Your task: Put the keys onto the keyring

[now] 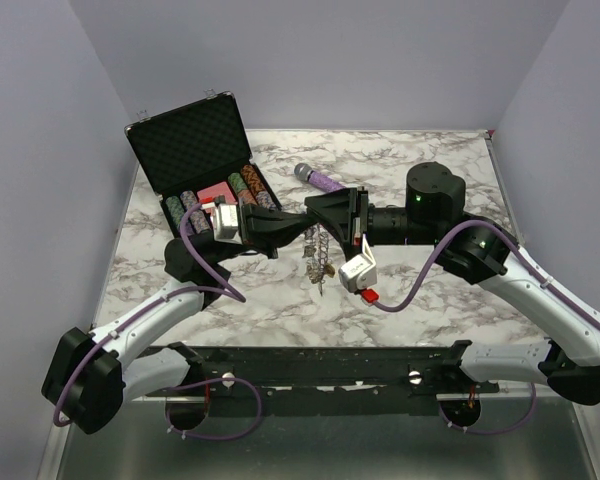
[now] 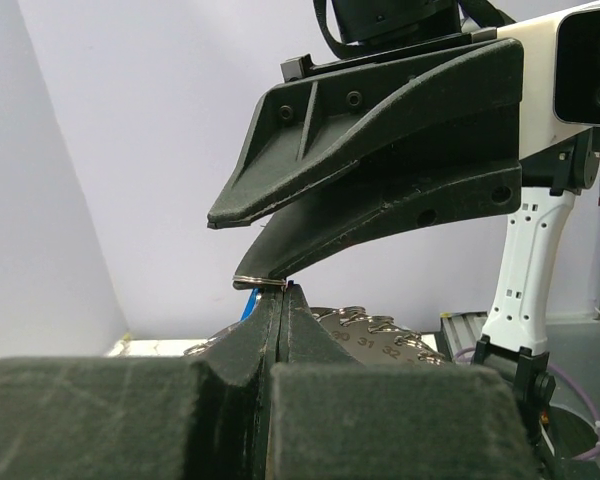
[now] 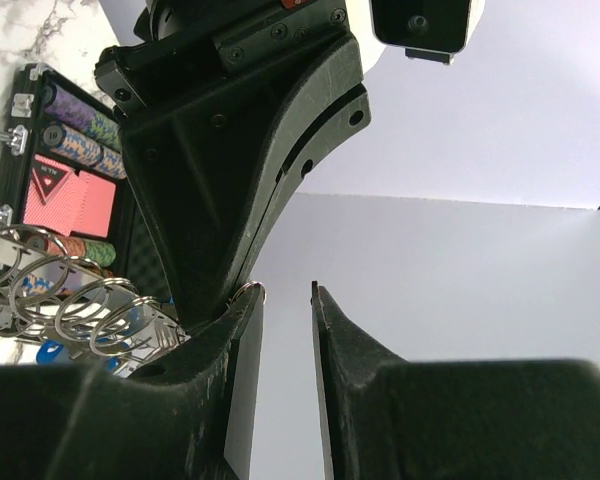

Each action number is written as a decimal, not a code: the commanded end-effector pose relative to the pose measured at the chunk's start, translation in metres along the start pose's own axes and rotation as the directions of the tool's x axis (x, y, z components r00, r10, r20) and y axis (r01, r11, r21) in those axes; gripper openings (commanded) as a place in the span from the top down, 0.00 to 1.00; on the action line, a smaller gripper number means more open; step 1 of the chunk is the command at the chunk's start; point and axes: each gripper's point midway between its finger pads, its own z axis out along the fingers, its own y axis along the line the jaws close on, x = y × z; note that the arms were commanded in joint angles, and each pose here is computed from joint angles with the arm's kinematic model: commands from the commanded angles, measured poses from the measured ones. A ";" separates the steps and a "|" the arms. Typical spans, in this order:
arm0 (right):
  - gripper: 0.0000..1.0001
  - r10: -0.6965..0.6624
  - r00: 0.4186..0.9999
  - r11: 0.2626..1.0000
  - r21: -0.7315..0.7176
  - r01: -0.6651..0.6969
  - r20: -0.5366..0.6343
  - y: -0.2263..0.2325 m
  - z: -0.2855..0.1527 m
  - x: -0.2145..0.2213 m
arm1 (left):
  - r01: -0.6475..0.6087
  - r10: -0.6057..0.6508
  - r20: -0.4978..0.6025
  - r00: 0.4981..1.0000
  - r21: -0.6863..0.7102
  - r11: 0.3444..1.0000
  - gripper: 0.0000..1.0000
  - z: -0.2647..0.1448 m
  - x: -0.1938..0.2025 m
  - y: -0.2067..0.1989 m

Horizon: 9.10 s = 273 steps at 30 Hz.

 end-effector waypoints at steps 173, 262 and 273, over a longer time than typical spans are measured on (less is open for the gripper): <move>0.91 0.631 -0.353 -0.135 0.350 -0.927 -0.691 0.417 -0.066 0.107 | -0.013 0.022 -0.078 0.997 0.105 0.994 1.00 -0.105 0.003 -0.109; 0.50 0.986 -0.047 -0.116 -0.458 -0.881 -0.160 0.143 0.033 -0.043 | 0.245 -0.255 -0.071 0.964 -0.122 0.962 1.00 -0.085 0.051 -0.057; 0.56 0.985 -0.056 -0.131 -0.482 -0.867 -0.166 0.148 0.030 -0.051 | 0.220 -0.234 -0.081 0.969 -0.152 0.964 1.00 -0.086 0.054 -0.055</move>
